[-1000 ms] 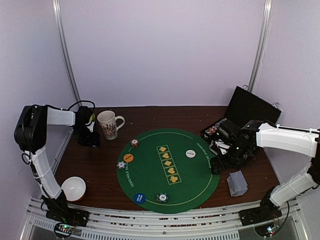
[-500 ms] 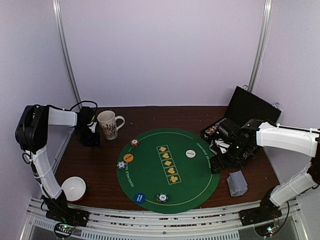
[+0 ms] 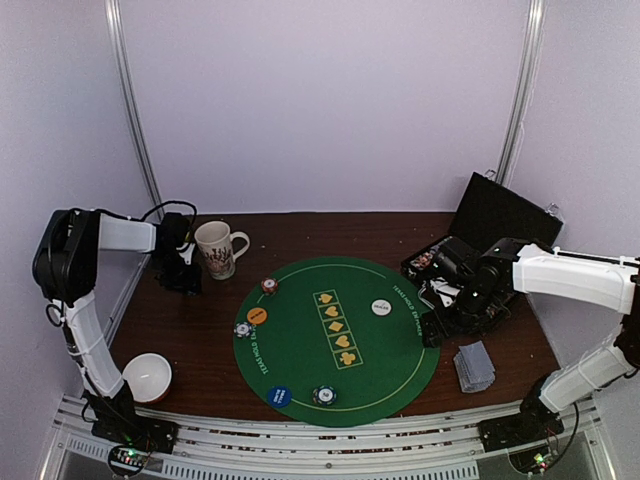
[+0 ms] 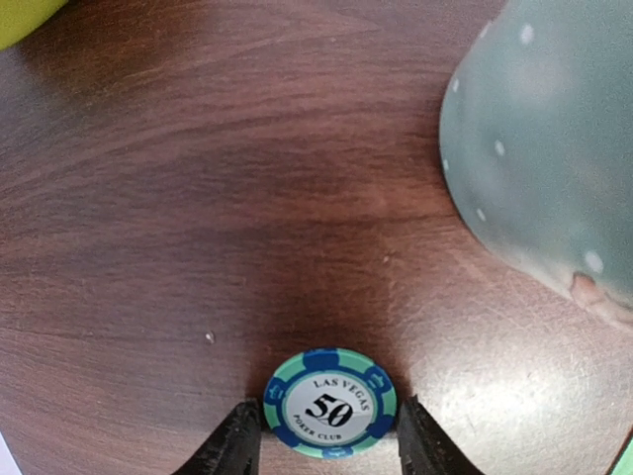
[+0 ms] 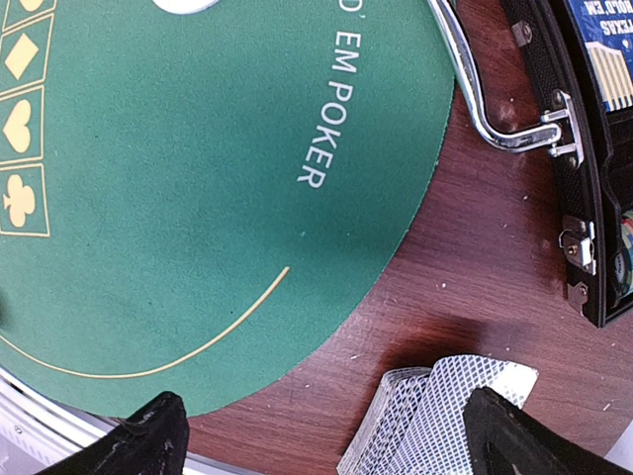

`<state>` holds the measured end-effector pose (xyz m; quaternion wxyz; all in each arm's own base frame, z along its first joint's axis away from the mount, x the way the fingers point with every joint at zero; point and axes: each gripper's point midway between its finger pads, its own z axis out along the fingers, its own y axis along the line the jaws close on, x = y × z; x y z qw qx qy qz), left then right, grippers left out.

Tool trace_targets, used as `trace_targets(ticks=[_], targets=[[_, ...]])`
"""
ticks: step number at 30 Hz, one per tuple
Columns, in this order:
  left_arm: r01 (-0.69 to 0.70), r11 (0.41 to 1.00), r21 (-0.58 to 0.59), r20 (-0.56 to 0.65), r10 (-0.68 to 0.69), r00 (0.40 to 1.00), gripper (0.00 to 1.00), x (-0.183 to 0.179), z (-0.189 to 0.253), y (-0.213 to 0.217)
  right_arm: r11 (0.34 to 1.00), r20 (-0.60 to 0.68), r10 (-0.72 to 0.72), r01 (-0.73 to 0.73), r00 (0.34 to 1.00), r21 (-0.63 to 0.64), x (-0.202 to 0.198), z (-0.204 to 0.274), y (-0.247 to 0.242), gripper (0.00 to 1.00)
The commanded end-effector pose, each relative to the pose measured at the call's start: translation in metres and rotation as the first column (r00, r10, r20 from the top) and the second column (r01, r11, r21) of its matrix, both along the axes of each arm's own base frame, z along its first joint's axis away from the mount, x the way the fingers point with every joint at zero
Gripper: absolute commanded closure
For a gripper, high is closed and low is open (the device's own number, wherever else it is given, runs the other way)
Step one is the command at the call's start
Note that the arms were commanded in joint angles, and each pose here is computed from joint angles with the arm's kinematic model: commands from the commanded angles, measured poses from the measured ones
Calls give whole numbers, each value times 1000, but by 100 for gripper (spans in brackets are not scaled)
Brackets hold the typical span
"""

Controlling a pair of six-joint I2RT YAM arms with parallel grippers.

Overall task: Distribute texas hold em gaming equipment
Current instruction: Move the poker chip to the corner of the board.

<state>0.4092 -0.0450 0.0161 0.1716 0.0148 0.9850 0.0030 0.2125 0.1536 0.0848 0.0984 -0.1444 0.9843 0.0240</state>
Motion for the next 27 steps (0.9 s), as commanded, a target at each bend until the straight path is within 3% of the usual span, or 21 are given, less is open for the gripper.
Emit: trace_targets(ticks=[1,15,27], targets=[[-1,999,36,-8,2,1000,53,6,-17,7,1000,2,-14,14,1000,-25,0,4,-6,0],[11,1000,18,-16,-10,1000,64,-10,-6,5,1000,2,-16,16,1000,-27,-1,3,-7,0],[73,995,-66,-89,-78,993,65,-72,-12,-36,1000,0,-13,13,1000,-20,0,0,-6,0]])
